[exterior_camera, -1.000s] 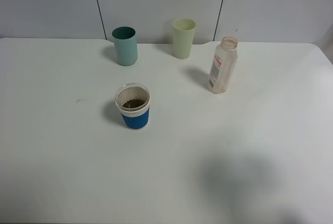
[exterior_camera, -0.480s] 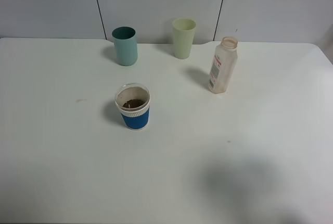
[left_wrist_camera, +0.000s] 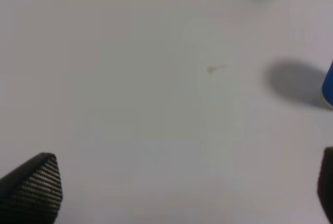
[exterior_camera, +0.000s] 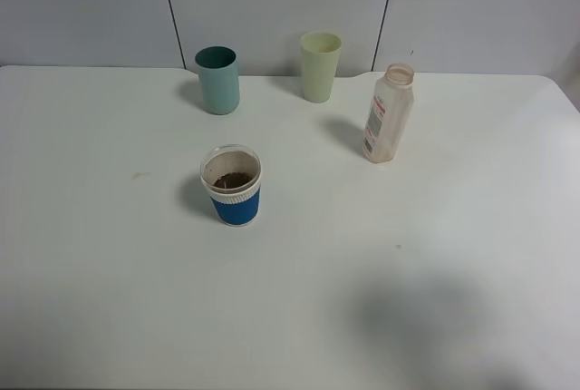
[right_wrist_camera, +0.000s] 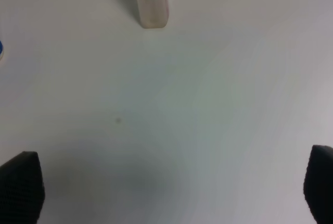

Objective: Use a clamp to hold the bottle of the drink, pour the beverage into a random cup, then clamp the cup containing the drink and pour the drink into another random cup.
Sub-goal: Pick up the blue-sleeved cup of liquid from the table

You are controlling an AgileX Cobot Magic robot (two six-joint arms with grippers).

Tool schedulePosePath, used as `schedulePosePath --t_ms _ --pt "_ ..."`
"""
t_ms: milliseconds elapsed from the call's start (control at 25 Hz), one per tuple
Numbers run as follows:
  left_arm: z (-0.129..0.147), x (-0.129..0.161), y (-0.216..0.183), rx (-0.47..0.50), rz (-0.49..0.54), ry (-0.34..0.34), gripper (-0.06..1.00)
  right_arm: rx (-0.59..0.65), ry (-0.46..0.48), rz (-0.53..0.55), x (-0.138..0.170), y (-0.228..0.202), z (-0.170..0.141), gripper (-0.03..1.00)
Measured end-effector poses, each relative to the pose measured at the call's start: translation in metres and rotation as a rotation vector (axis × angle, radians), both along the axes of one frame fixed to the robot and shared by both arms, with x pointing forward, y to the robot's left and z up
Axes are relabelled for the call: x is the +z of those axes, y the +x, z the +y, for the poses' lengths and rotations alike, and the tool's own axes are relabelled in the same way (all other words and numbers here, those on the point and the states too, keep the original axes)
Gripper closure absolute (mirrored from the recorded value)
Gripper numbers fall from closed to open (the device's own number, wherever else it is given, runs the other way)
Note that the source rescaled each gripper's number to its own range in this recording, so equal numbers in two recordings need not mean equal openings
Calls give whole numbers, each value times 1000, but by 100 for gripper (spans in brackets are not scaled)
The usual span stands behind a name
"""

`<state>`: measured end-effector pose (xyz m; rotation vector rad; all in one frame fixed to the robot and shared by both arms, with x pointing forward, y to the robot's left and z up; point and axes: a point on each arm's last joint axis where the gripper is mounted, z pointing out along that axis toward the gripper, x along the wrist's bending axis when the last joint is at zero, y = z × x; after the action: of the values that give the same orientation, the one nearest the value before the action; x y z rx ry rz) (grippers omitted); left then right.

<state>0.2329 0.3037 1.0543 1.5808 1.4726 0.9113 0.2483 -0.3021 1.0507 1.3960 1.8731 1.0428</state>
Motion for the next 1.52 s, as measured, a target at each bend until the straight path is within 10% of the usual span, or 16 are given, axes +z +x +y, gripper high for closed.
schedulePosePath --t_ms 840,1520 --pt "0 0 0 0 0 0 -6 -34 24 -63 0 -10 -4 -3" --pt "0 0 0 0 0 0 -6 -319 18 -82 0 -14 -4 -3"
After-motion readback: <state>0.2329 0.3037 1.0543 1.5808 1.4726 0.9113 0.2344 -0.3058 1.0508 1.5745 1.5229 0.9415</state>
